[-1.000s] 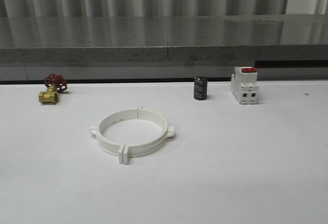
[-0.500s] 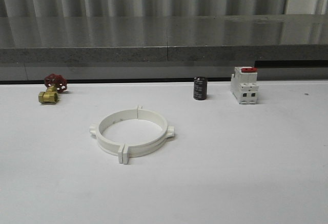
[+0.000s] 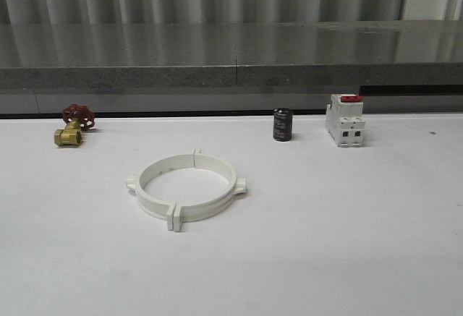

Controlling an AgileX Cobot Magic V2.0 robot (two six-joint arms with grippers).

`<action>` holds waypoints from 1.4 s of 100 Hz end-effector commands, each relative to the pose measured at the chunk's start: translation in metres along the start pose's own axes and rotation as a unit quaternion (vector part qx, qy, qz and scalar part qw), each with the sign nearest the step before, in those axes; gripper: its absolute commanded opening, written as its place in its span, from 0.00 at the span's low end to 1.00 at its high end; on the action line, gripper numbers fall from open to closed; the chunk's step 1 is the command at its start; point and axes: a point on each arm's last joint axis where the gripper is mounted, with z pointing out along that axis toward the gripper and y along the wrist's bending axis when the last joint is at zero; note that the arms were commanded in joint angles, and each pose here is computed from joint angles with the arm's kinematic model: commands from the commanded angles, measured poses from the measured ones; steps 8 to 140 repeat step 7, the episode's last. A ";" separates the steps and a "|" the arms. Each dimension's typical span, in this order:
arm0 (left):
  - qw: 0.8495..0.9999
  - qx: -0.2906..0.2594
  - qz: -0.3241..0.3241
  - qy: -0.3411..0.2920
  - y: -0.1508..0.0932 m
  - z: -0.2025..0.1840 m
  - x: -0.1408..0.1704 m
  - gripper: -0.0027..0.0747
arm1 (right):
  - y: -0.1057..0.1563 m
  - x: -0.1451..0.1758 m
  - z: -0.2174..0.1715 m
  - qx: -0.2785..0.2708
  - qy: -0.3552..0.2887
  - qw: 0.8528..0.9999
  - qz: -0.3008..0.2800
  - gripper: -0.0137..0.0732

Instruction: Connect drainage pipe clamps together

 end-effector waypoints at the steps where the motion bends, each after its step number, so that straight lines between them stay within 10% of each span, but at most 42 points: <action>1: 1.000 0.002 -0.006 -0.029 0.000 -0.001 0.007 0.01 | 0.001 -0.015 -0.003 -0.004 -0.060 0.998 0.002 0.08; 140: 1.000 0.002 -0.006 -0.029 0.000 -0.001 0.007 0.01 | 0.001 -0.015 -0.003 -0.004 -0.060 0.998 0.002 0.08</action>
